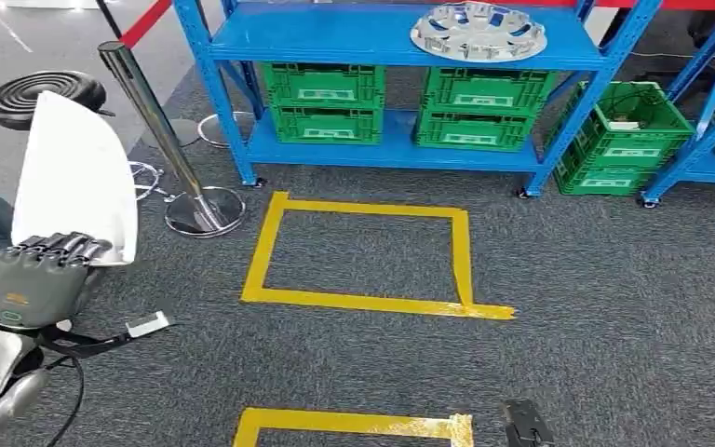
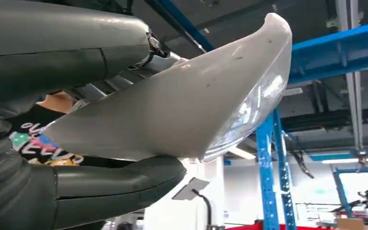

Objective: Take the parts from the cabinet and place them on the table.

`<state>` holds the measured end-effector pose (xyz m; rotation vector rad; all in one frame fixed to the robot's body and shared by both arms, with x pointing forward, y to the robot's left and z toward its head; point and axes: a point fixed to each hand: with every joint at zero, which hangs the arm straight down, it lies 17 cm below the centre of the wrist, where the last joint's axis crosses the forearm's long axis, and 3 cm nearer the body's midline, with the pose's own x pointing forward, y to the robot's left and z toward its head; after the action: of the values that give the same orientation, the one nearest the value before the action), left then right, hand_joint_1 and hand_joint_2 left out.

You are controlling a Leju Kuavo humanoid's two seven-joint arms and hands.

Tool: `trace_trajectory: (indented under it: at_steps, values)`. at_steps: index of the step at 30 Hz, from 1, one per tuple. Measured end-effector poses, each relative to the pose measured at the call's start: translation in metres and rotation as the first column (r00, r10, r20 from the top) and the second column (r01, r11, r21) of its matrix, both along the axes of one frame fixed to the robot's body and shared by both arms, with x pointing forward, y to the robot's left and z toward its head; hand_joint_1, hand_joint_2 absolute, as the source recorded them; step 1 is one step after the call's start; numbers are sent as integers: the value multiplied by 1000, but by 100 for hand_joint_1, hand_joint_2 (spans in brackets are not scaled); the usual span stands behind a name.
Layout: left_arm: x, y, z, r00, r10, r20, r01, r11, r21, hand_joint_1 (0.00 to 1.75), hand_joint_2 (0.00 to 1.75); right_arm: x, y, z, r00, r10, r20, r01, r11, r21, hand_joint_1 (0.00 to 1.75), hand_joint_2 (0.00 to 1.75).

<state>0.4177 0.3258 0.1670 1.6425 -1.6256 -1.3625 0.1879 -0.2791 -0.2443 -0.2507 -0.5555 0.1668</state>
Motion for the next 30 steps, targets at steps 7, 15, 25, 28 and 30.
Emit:
trace_trajectory:
  at_steps: [7,15,25,28,30]
  values:
    - [0,4,4,1000,7,11,-7,1000,-1,175,175,-5,0,-2,1000,6,-9,-6,1000,-2,0,0]
    - [0,7,6,1000,11,14,-11,1000,5,175,175,-8,0,-3,1000,15,-15,-16,1000,-9,0,0]
    - [0,13,7,1000,19,17,-19,999,27,175,175,-4,3,-1,999,44,-14,-44,999,-21,0,0]
    - [1,13,10,1000,20,22,-21,999,25,175,175,-7,3,-2,999,49,-19,-49,999,-22,0,0]
    - [0,12,7,1000,19,17,-20,1000,24,175,175,-13,3,-4,998,50,-30,-50,999,-21,0,0]
